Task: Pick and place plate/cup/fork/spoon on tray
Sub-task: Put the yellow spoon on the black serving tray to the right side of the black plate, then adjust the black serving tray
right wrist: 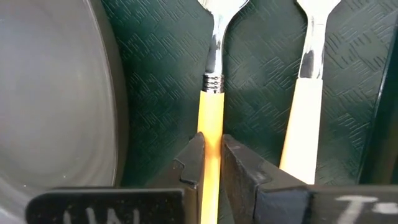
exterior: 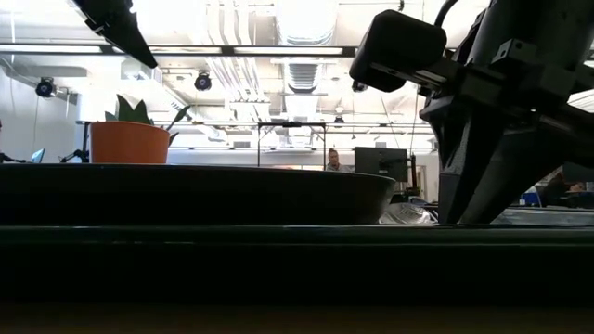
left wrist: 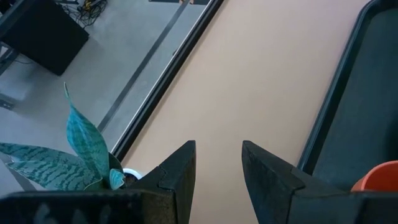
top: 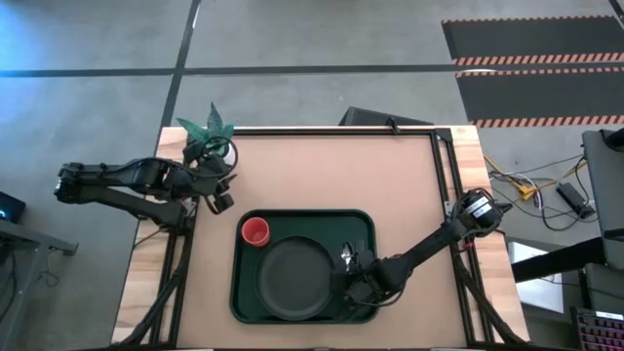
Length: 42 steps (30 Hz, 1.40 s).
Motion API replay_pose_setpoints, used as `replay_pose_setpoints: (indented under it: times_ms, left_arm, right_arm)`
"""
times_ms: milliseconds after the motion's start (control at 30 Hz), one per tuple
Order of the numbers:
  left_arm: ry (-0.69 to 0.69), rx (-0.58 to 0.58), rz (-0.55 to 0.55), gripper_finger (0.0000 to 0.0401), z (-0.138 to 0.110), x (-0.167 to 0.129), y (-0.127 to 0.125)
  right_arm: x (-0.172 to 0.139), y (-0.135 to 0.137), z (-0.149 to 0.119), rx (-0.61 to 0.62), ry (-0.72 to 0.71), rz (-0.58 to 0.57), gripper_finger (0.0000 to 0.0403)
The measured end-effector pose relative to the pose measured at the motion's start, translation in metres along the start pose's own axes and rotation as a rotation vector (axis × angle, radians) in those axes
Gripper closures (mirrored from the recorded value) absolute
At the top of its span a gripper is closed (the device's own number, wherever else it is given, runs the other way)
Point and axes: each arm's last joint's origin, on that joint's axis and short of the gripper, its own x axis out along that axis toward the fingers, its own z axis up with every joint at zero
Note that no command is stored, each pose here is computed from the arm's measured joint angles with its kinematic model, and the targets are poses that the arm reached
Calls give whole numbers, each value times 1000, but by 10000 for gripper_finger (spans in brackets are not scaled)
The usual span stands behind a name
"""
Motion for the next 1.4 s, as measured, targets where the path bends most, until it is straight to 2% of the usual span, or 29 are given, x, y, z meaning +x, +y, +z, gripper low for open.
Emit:
replay_pose_setpoints:
  times_ms: [267,433,967,1133,1400]
  left_arm:
    - [-17,-14,-4,289,2,0,-1]
    - [-21,-18,-5,289,3,1,-1]
    - [-29,-23,-7,289,6,3,-3]
    - [-23,-18,-5,289,6,4,-5]
    - [-10,-11,-19,289,7,7,-8]
  right_arm:
    - [0,-1,0,-20,-3,-8,314]
    - [0,-1,0,-37,-2,-8,296]
    - [-3,0,1,-75,3,4,292]
    - [-14,11,-2,-109,17,36,291]
    - [-42,24,-2,-154,-17,-31,291]
